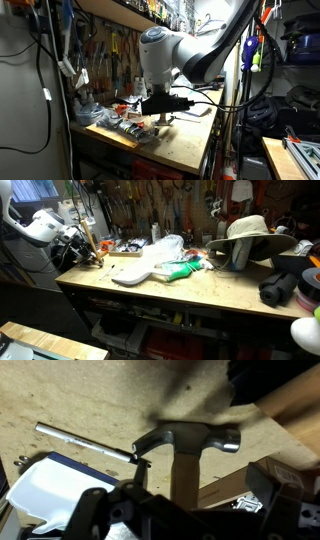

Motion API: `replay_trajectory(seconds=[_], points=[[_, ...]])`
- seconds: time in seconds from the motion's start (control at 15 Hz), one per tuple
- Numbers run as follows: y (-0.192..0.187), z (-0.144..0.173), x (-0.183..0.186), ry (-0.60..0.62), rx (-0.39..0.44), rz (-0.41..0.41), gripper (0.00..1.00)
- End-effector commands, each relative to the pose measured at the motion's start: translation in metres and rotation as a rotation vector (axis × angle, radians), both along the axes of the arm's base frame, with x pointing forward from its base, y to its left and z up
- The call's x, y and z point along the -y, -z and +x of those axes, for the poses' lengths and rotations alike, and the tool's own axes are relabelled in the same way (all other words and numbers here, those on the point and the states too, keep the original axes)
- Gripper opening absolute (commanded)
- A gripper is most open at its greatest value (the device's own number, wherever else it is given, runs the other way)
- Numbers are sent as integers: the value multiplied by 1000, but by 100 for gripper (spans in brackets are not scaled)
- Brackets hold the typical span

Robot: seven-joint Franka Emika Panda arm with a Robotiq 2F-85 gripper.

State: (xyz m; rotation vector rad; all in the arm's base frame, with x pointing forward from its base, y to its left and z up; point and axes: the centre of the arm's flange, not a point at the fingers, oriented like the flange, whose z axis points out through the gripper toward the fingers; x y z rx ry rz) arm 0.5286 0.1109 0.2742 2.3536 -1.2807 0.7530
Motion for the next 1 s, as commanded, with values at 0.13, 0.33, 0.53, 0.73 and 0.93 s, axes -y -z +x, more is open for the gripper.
replay_trajectory(seconds=[0.13, 0.33, 0.53, 0.73, 0.93], points=[[22, 7, 1, -5, 21, -11, 100], [26, 8, 3, -5, 15, -15, 100], [29, 9, 3, -5, 12, -20, 100], [31, 9, 4, -5, 13, -26, 100], [33, 8, 3, -9, 4, -30, 74]])
